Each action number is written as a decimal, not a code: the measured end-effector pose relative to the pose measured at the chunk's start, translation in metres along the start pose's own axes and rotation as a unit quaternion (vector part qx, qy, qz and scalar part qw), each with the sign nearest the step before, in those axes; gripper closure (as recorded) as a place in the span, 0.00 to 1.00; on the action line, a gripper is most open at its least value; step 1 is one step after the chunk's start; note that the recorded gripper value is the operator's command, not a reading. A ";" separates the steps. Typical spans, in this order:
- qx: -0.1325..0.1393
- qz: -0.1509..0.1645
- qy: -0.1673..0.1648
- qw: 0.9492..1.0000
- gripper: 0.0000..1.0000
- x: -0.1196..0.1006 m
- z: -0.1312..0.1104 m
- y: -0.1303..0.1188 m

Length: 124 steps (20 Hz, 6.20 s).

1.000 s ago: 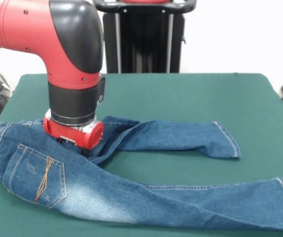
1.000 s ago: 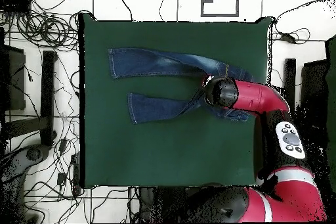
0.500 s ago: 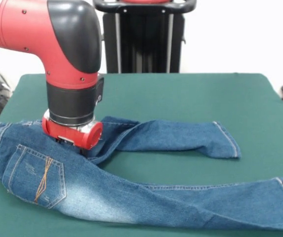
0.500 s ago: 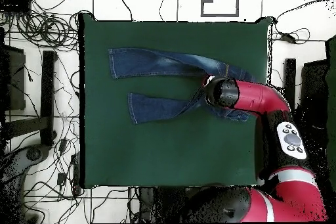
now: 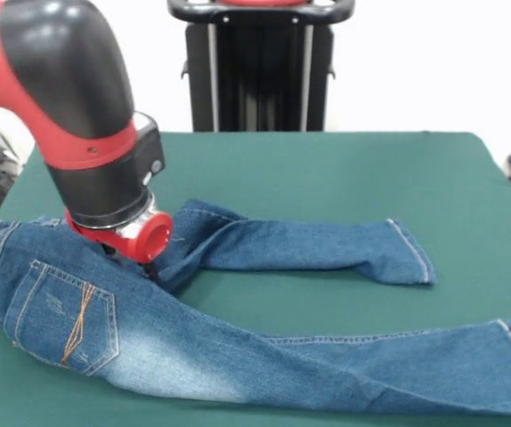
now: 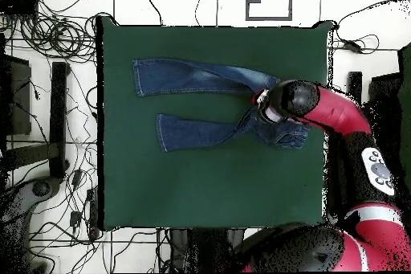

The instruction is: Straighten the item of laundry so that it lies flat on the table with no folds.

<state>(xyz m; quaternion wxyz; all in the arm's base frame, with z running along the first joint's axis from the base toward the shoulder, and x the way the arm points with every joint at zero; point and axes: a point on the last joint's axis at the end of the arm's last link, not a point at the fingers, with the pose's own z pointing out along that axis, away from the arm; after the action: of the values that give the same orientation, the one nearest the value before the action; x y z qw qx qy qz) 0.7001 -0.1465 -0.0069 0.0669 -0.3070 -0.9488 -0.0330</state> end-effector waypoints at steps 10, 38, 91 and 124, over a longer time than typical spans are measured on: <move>-0.022 0.027 0.101 0.994 0.00 -0.006 -0.005 0.005; -0.029 0.030 0.090 0.995 0.00 -0.010 -0.035 -0.002; -0.043 0.034 0.008 0.998 0.00 -0.028 -0.019 -0.030; -0.020 0.004 -0.020 1.000 0.00 -0.051 -0.012 -0.005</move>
<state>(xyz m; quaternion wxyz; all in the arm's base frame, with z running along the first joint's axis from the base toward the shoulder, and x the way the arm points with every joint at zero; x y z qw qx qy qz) 0.7392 -0.1808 -0.0025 0.0417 -0.3123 -0.9480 -0.0451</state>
